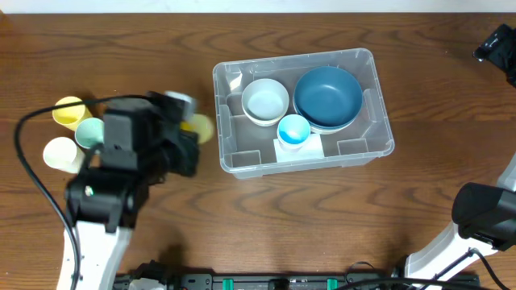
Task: Pack container
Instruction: 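Place the yellow cup into the light blue cup in the bin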
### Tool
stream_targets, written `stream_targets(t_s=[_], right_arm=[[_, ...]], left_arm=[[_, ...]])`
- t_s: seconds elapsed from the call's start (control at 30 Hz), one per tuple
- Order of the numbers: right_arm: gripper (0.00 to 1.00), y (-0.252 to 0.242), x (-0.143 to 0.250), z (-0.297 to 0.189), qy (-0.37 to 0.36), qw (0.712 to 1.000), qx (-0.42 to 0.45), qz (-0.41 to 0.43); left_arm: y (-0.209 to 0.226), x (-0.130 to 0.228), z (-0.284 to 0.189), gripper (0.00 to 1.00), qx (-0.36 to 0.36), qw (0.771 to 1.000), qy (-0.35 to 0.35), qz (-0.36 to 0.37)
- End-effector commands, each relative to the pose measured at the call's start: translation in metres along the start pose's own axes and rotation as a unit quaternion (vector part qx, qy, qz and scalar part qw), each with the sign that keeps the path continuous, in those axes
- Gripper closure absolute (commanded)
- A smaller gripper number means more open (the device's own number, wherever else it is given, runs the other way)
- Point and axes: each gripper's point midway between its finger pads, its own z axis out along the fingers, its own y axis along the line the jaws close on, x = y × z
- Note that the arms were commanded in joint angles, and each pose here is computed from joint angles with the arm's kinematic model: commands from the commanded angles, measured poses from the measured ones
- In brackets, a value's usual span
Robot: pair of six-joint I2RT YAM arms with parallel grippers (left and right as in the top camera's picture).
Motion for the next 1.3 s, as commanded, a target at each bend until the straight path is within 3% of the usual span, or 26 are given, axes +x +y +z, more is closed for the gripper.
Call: stream_targets(t_s=[0.0, 0.17, 0.63, 0.93, 1.27], right_arm=[[0.01, -0.002, 0.0, 0.004, 0.005, 1.0, 0.005, 0.008], [0.01, -0.002, 0.0, 0.004, 0.005, 1.0, 0.005, 0.008], [0.01, -0.002, 0.0, 0.004, 0.005, 1.0, 0.005, 0.008], [0.01, -0.002, 0.0, 0.004, 0.005, 1.0, 0.005, 0.008], [0.01, -0.002, 0.0, 0.004, 0.005, 1.0, 0.005, 0.008]], left_arm=[[-0.048, -0.015, -0.005, 0.94, 0.063, 0.993, -0.031, 0.093], [-0.067, -0.028, 0.009, 0.94, 0.045, 0.991, -0.04, 0.118], [-0.082, -0.088, 0.042, 0.94, 0.008, 0.99, 0.038, 0.137], [-0.092, -0.137, 0.084, 0.94, 0.01, 0.99, 0.014, 0.142], [-0.109, -0.094, 0.124, 0.94, 0.026, 0.975, 0.107, 0.192]])
